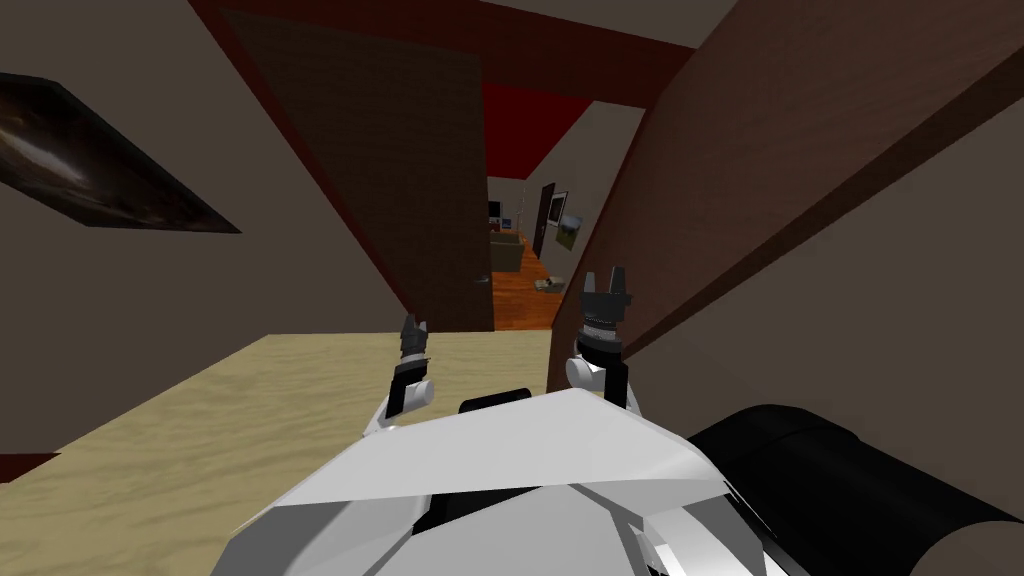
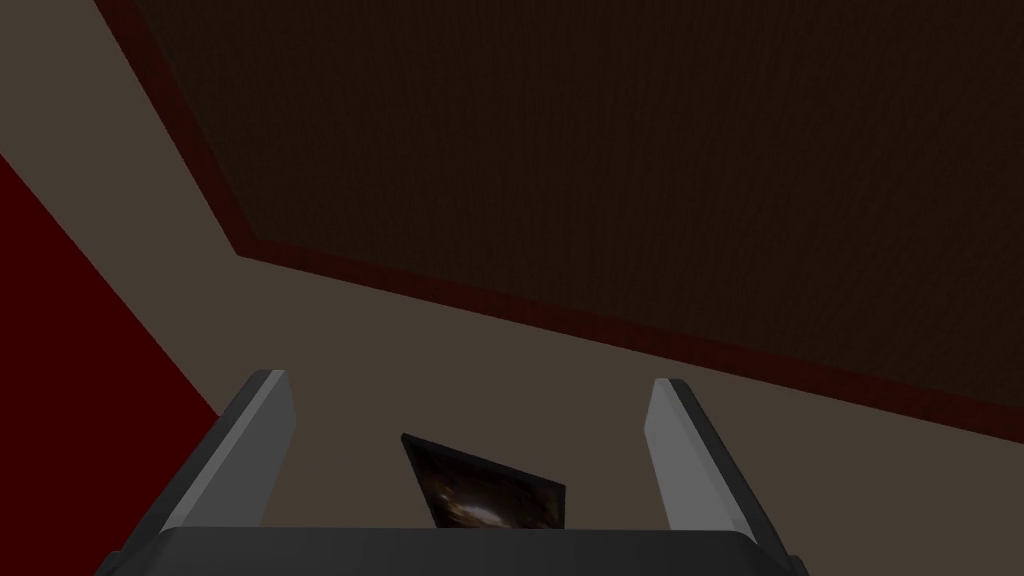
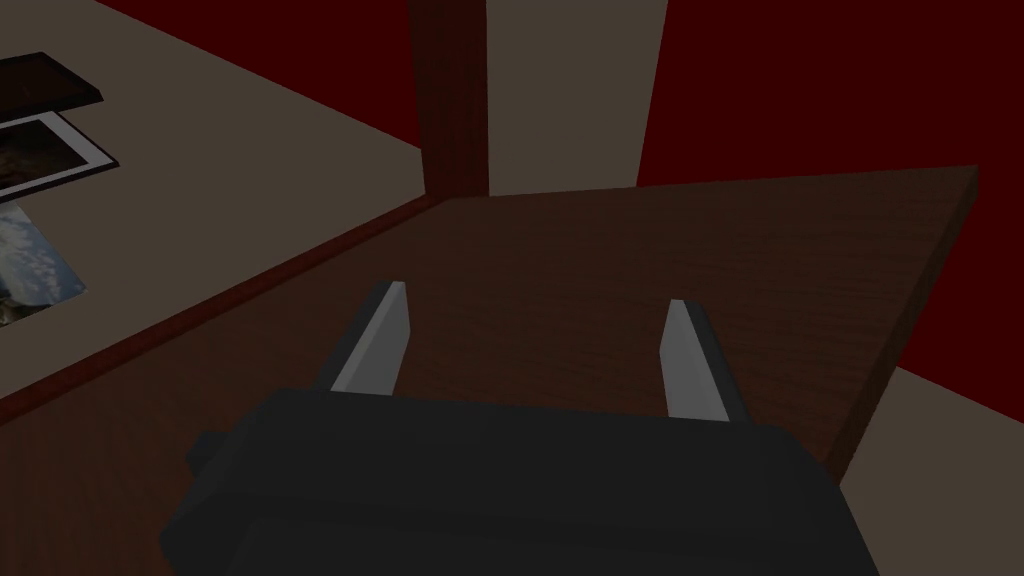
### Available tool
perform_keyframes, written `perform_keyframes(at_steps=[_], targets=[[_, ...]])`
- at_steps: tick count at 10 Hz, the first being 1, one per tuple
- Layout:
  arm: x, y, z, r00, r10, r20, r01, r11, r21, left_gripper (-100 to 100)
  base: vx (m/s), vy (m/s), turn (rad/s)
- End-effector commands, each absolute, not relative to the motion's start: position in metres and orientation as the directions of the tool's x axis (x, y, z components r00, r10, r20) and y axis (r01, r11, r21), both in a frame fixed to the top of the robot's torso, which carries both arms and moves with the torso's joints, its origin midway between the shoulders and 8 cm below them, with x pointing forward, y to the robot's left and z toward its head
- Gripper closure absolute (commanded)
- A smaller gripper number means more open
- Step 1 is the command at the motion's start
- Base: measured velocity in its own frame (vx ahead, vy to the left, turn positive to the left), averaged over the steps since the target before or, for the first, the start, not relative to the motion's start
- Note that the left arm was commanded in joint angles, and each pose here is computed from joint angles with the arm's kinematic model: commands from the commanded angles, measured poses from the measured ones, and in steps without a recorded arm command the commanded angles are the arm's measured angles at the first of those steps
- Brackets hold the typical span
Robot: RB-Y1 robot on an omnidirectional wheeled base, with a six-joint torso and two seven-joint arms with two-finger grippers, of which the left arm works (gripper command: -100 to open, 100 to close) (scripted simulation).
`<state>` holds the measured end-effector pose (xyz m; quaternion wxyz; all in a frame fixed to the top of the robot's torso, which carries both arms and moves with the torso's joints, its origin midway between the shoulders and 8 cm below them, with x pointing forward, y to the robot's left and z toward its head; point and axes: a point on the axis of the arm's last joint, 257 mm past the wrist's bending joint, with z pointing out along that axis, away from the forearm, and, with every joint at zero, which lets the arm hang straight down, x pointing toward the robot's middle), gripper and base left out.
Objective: Pull the door open
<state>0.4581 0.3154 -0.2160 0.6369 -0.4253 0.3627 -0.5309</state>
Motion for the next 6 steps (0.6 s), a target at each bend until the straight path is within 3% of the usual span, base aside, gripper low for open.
perform_keyframes(at_steps=[1,6], targets=[[0.461,0.317,-0.226,0.18,-0.984,-0.012,0.349,0.075,-0.934,-100,0.092,0.025,-0.076],[0.469,0.32,-0.252,0.195,-0.981,-0.017,0.301,0.076,-0.951,-100,0.077,0.016,-0.059]])
